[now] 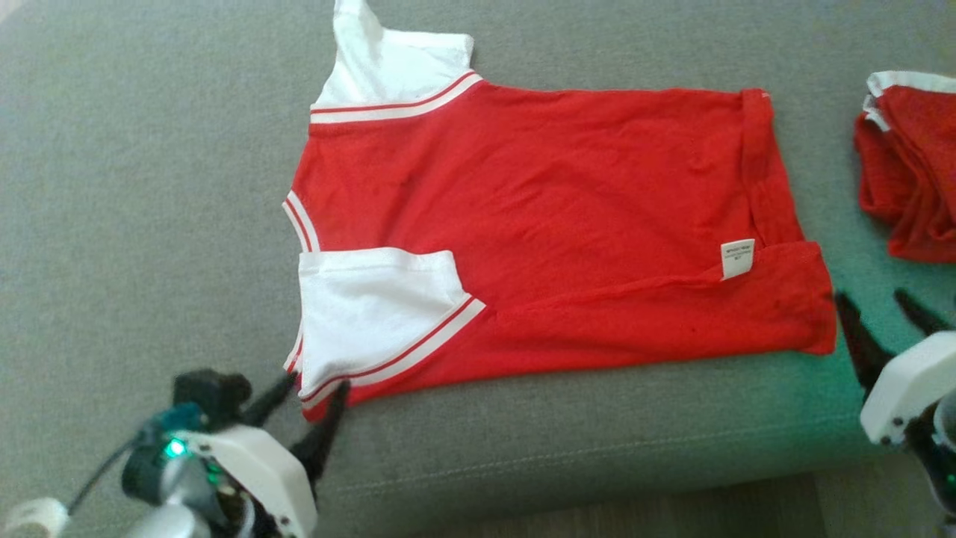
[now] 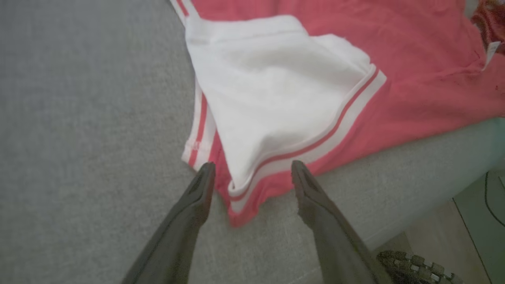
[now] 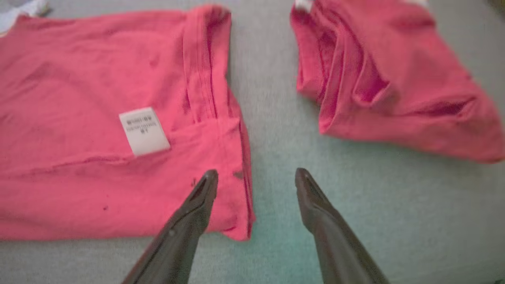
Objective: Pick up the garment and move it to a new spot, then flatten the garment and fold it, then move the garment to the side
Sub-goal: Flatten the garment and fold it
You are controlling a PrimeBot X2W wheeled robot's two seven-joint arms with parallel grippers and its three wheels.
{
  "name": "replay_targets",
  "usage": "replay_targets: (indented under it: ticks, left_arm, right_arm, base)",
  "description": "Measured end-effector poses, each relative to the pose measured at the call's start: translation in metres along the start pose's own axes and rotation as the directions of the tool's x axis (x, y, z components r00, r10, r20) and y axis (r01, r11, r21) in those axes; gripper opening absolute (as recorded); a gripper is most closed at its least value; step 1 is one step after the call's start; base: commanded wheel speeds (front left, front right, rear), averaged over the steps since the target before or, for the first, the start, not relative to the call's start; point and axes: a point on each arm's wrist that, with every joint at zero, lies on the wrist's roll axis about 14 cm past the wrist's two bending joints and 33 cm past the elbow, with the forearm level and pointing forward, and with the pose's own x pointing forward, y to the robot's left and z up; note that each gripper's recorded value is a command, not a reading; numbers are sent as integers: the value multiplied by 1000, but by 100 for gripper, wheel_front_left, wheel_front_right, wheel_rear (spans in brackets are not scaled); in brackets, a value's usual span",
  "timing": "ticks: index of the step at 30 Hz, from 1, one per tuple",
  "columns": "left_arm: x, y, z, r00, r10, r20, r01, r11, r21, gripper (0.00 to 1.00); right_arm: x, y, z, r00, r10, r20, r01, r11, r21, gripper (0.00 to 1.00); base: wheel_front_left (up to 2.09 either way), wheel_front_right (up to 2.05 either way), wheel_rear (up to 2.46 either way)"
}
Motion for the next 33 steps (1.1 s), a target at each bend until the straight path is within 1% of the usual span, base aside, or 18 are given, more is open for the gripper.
replay_targets:
  ticks: [2,4,7,10,12,15,19,22,28,33]
  left_arm:
    - [1,6,21,999,7,54,-9,1000,27,100]
    - [4,13,56,990,14,140,-24,997,75,100]
    - [13,14,121,958,-9,285,-35,988,151,100]
    - [27,6,165,937,-70,343,-9,975,222,100]
    - [42,6,181,938,-94,333,5,966,258,100]
    - [70,10,192,955,-113,273,31,957,290,100]
    - [111,27,215,968,-94,231,4,931,364,100]
    - [141,34,227,977,-82,199,0,926,378,100]
    - [195,47,209,996,-41,76,8,920,392,100]
    - [226,56,203,999,-19,31,5,924,383,100]
  right_arm:
    - [-4,3,22,996,-1,89,2,1000,-12,100]
    - [-5,12,37,989,20,148,-19,1000,-8,100]
    - [-3,28,42,983,57,176,-57,998,-5,100]
    - [4,37,38,983,77,166,-75,997,-18,100]
    - [10,42,36,983,89,160,-86,996,-21,100]
    - [21,49,38,981,106,163,-103,994,-31,100]
    - [37,54,39,980,119,157,-114,992,-46,100]
    - [46,51,37,982,111,151,-104,993,-50,100]
    - [56,35,21,991,65,116,-60,997,-48,100]
    - [59,23,10,995,32,94,-28,999,-40,100]
  base:
    - [0,0,0]
    - [0,0,0]
    - [0,0,0]
    - [0,0,0]
    - [0,0,0]
    - [0,0,0]
    - [0,0,0]
    - [0,0,0]
    - [0,0,0]
    - [0,0,0]
